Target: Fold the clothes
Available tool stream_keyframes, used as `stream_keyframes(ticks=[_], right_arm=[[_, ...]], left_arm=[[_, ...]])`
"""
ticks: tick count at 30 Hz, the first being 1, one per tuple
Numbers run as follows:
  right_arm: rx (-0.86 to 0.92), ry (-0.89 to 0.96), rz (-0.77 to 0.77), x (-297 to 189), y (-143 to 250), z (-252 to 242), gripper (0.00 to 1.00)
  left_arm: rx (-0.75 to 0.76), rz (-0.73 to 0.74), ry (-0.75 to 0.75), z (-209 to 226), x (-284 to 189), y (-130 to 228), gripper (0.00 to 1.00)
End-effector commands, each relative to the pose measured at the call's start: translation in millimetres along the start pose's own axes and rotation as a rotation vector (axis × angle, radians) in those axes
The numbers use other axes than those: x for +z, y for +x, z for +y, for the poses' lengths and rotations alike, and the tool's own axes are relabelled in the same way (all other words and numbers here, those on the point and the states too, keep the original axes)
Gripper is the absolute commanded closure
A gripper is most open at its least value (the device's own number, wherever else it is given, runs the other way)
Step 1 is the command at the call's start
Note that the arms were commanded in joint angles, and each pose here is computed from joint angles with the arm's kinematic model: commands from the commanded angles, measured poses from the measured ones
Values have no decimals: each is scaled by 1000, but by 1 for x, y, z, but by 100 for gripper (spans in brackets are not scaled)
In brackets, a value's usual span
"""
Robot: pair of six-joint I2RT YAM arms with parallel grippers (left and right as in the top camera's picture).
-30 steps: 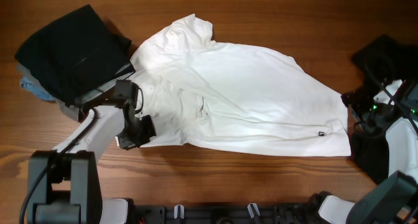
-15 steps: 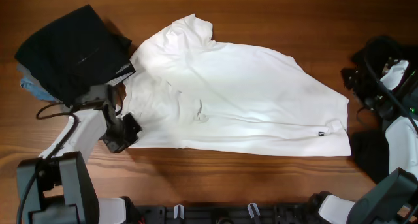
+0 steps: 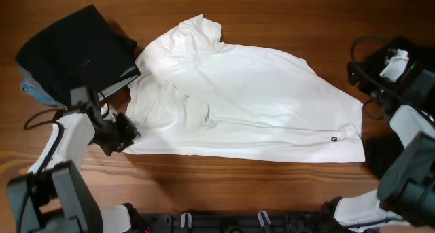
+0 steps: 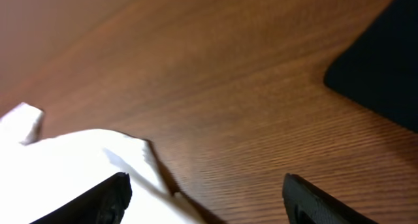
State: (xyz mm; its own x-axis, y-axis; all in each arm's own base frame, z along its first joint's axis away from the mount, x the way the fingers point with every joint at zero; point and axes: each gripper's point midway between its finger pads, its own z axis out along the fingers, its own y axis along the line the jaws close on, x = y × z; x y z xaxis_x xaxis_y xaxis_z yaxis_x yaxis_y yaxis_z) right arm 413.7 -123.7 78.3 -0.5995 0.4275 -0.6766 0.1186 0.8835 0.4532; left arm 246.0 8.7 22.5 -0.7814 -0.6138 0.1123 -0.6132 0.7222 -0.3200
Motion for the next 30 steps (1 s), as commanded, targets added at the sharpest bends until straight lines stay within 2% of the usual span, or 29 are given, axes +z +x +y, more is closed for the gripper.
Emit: stream_keyframes(ticks=[1, 3, 11, 14, 18, 23, 24, 25, 27, 28, 30], right_arm=[[-48, 56, 18, 13, 7, -19, 22], [-40, 109, 50, 20, 19, -34, 23], [10, 73, 182, 36, 63, -37, 23], [38, 66, 247, 36, 80, -31, 29], [58, -1, 326, 38, 100, -8, 47], [102, -13, 368, 39, 110, 4, 49], [96, -13, 357, 40, 107, 3, 52], [90, -15, 344, 41, 104, 3, 62], [85, -14, 280, 43, 86, 2, 90], [137, -7, 234, 44, 72, 1, 96], [188, -12, 178, 40, 50, 3, 96]], left_arm=[[171, -93, 120, -43, -40, -8, 68], [221, -145, 145, -57, -59, -6, 67], [369, -297, 229, -93, -95, 3, 60], [383, -311, 238, -96, -99, 4, 60], [382, -308, 237, -95, -99, 5, 61], [382, -308, 237, -95, -99, 5, 61], [382, -308, 237, -95, -99, 5, 61], [382, -308, 237, -96, -99, 5, 61], [383, -310, 237, -96, -99, 5, 61], [384, -311, 238, -96, -99, 4, 62], [384, -312, 239, -96, -99, 4, 62]])
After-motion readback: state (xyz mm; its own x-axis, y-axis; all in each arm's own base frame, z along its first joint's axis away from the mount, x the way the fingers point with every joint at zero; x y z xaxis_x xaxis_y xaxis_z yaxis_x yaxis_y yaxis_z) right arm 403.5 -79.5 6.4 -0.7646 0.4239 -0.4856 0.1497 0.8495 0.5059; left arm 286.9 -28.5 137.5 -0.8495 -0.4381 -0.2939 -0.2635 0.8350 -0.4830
